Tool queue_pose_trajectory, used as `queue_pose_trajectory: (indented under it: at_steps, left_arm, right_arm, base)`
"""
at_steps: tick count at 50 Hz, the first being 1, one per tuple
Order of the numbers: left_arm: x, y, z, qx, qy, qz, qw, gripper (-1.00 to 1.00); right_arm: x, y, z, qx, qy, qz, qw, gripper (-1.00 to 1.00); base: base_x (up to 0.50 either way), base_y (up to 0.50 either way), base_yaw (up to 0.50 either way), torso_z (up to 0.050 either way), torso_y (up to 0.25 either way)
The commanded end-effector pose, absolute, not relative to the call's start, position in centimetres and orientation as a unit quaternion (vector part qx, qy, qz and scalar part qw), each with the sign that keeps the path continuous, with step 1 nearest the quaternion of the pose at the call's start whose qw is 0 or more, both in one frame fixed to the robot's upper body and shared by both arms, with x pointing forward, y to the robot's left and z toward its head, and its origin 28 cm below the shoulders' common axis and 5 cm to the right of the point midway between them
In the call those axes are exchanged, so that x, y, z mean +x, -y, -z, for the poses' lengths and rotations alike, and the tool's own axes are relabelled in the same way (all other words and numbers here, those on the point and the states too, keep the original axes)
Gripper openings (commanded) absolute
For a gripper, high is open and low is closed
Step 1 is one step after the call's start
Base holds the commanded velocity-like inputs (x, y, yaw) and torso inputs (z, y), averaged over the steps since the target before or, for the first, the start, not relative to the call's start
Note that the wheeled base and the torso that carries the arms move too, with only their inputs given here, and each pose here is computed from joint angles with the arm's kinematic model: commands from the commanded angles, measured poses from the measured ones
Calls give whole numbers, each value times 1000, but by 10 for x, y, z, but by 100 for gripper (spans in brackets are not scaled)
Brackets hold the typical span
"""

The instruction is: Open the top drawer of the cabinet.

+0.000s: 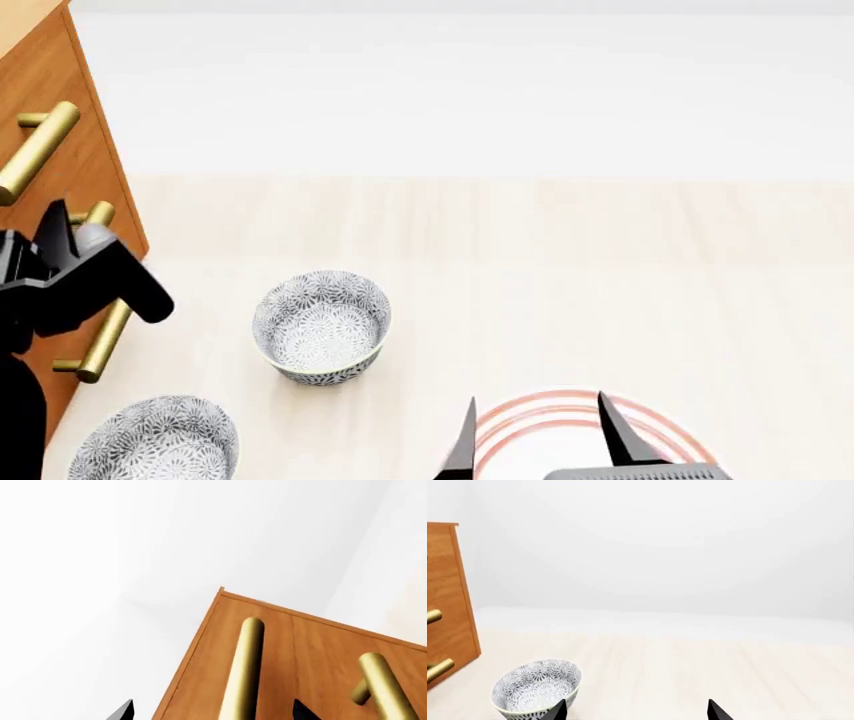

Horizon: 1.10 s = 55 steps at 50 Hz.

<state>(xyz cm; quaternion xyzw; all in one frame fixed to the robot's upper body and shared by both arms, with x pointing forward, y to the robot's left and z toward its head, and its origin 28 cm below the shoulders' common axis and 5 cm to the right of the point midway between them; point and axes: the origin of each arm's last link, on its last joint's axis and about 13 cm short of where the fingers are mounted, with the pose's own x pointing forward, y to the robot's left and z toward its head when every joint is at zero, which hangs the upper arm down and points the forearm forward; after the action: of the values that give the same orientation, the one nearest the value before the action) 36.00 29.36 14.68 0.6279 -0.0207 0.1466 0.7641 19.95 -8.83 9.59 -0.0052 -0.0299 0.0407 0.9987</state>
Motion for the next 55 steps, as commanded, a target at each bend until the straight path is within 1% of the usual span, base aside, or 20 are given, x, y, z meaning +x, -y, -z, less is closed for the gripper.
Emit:
queue_pose_trajectory:
  at_steps: [1, 10, 13, 32, 33, 46, 55]
  left_arm:
    - [363, -298, -139, 623, 2, -149, 768, 100]
    - [365, -301, -142, 621, -4, -161, 767, 100]
    - [366, -302, -141, 626, -6, -167, 762, 100]
    - [364, -307, -133, 619, -26, -171, 766, 100]
    - [364, -307, -133, 619, -27, -172, 766, -100]
    - [360, -307, -139, 619, -21, -179, 764, -100]
    - [359, -302, -145, 623, -16, -173, 762, -100]
  right_arm:
    - [199, 88, -94, -5, 28, -40, 999, 100]
    - [200, 88, -91, -7, 26, -39, 999, 100]
    - [200, 88, -92, -7, 26, -38, 999, 100]
    - [200, 87, -93, -7, 27, -39, 999, 100]
    - [200, 88, -92, -7, 27, -39, 999, 100]
    - [200, 88, -92, -5, 27, -39, 999, 100]
    - [197, 90, -93, -3, 29, -35, 999, 100]
  base:
    - [0, 0, 0, 0, 0]
    - [0, 0, 0, 0, 0]
    - [0, 0, 0, 0, 0]
    - [0, 0, 0, 0, 0]
    - [0, 0, 0, 0, 0]
    - [0, 0, 0, 0, 0]
    - [0, 0, 0, 0, 0]
